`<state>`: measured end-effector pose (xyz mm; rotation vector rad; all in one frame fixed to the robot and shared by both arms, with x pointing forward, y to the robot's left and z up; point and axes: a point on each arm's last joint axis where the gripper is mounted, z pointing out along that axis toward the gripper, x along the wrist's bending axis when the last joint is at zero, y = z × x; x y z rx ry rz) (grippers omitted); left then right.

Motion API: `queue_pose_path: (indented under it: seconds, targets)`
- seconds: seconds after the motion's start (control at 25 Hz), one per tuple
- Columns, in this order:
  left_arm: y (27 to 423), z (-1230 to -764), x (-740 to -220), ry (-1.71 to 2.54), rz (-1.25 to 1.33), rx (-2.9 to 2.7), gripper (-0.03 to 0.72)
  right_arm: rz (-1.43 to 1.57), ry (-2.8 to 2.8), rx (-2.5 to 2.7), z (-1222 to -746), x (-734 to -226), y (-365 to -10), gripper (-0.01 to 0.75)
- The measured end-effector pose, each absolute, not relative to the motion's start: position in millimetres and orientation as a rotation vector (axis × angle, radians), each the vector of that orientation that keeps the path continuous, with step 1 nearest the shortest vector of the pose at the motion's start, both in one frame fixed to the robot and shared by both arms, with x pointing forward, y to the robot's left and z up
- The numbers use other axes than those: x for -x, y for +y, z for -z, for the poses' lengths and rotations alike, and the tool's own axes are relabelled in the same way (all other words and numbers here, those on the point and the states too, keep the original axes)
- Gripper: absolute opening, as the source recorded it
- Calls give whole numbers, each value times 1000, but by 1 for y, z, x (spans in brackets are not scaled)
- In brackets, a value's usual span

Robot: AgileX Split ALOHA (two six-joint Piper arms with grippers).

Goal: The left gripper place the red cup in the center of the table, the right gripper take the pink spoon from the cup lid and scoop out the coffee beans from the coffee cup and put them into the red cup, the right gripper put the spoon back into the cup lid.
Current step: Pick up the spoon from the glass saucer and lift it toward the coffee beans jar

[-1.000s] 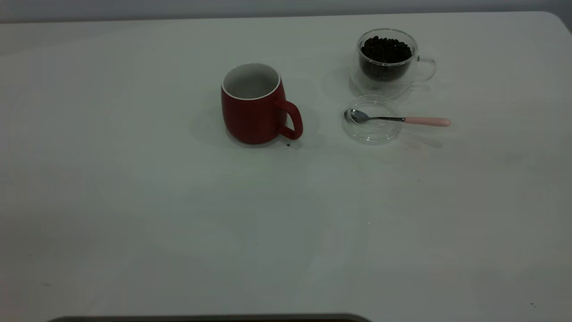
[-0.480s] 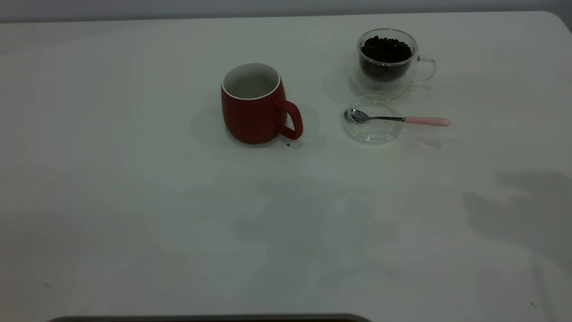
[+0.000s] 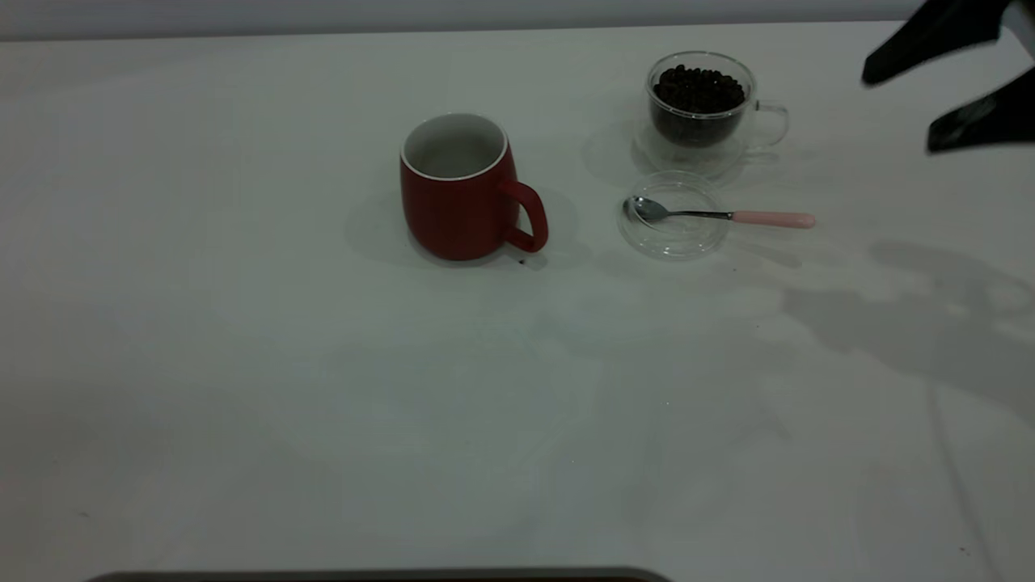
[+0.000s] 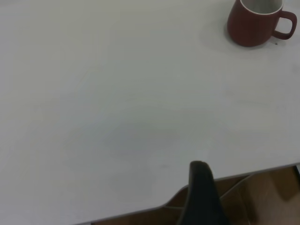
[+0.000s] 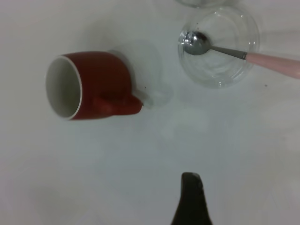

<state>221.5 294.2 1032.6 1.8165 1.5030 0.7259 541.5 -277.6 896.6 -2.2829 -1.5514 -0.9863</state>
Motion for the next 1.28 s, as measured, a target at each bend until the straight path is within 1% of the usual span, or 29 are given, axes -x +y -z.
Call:
queue_pose_path:
  seconds: [0.32,0.6,0.92,1.16,1.28]
  targets:
    - [294,-1033,-222,1503,-726,-1816,586,1041,-1366,2225,-827,-554,-272,629]
    - [294,-1033,-222,1503,-726,-1816,586,1006,-1302,2184,-786,-565,-270,630]
    - [294,-1033,-222,1503,-726,-1816,586,1005,-1239,2168,-757,-584,-269,627]
    - [294,-1033,-222,1503,-726,-1816,586,1016,-1217,2162,-745,-595,-270,624]
    - [294,-1033,-222,1503,-726,-1816,586,1027,-1216,2163,-744,-598,-272,610]
